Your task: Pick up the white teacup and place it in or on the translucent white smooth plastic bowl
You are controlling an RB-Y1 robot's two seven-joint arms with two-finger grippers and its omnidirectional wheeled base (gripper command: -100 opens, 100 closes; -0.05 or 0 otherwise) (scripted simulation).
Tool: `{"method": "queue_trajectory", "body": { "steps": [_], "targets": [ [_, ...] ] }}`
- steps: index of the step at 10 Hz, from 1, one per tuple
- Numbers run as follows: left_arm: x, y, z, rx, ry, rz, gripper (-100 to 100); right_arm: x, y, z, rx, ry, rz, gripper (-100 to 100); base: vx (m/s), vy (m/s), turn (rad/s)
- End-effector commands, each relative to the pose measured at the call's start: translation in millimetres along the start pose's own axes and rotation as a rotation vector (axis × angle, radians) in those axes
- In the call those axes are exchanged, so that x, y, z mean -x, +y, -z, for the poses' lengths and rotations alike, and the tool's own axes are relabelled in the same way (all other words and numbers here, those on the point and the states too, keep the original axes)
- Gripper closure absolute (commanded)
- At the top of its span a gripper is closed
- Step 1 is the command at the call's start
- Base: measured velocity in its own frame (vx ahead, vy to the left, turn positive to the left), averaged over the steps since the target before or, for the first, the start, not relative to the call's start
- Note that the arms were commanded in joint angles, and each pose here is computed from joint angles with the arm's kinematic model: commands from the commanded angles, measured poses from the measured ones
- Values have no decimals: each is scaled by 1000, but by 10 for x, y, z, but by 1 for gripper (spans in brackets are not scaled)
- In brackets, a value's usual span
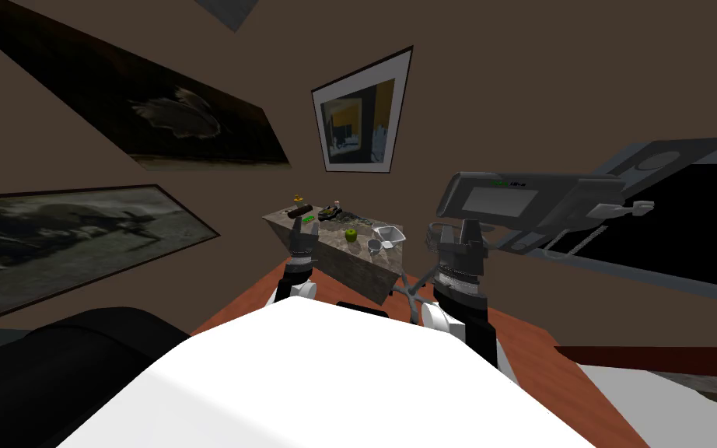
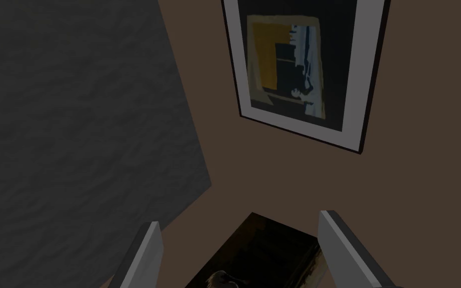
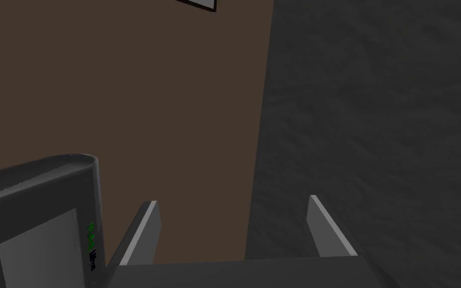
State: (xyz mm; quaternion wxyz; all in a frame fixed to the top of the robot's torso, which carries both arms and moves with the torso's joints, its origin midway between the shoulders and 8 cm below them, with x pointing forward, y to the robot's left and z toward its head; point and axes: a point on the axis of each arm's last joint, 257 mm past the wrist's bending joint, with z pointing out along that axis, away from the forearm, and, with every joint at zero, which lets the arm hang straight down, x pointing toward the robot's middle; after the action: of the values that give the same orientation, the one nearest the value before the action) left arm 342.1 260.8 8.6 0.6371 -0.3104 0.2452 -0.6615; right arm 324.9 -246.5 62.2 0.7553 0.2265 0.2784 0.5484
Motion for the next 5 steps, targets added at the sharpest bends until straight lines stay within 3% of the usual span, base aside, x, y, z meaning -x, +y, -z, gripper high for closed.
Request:
{"method": "queue_trajectory", "body": {
  "steps": [1,5],
  "targets": [
    [0,0,0,0,0,0,0,-46,-37,24,-7,35,25,-100,1,25,-19],
    [0,0,0,0,0,0,0,-179,-250,150,-46,162,153,-100,1,86,-49]
  ]
}}
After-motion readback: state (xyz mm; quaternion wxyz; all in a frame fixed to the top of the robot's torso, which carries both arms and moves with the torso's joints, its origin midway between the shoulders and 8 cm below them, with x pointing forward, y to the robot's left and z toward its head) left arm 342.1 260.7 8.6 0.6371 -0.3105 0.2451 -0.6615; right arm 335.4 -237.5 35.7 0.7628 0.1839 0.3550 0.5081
